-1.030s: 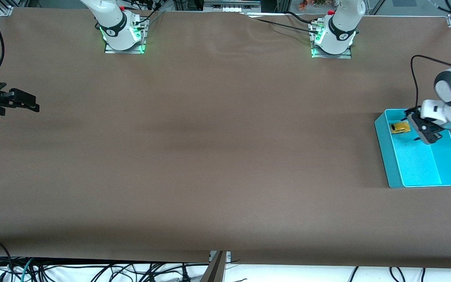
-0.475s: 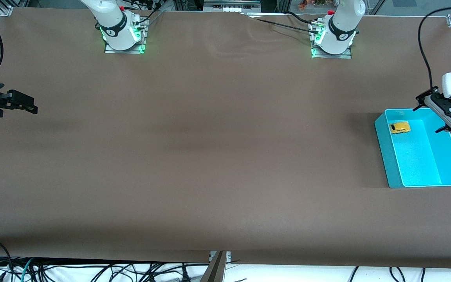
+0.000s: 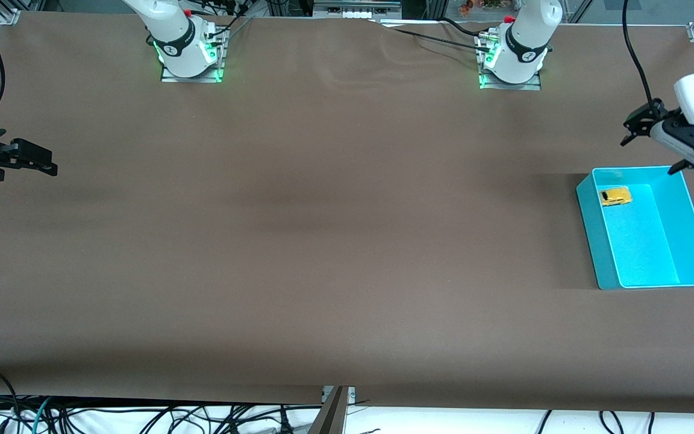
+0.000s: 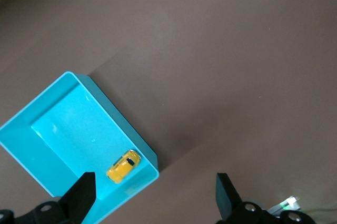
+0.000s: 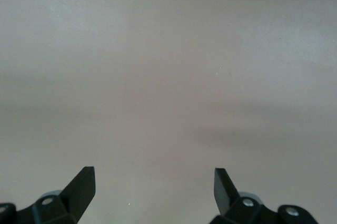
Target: Wind and store yellow beetle car
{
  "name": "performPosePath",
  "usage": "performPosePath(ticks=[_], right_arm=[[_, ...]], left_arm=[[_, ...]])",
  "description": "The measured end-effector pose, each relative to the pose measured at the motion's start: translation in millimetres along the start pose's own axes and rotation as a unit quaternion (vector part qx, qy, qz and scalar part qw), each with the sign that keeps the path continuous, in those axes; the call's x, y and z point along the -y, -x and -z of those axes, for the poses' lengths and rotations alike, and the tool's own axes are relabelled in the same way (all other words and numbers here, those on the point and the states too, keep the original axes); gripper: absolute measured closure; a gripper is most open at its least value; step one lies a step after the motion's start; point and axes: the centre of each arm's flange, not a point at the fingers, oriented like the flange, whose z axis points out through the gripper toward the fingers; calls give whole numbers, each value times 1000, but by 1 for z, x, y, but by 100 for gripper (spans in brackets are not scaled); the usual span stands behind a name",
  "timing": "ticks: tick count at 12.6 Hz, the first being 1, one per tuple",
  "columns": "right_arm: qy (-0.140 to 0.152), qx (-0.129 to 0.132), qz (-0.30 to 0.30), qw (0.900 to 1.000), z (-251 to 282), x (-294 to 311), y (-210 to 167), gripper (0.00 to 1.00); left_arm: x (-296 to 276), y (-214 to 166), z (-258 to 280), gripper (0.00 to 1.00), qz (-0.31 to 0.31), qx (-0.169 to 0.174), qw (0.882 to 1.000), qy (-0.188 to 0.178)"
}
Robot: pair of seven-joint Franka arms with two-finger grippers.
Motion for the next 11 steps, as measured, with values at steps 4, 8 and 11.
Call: performPosePath(ticks=[4, 8, 11], right_arm=[[0, 0, 0, 1000, 0, 0, 0, 0], [0, 0, 0, 1000, 0, 0, 0, 0], [0, 0, 0, 1000, 0, 0, 0, 0]], left_arm=[[-23, -8, 14, 0, 123, 13, 992, 3], [-37, -16, 17, 0, 209, 12, 978, 1], [-34, -16, 22, 0, 250, 0, 968, -2]])
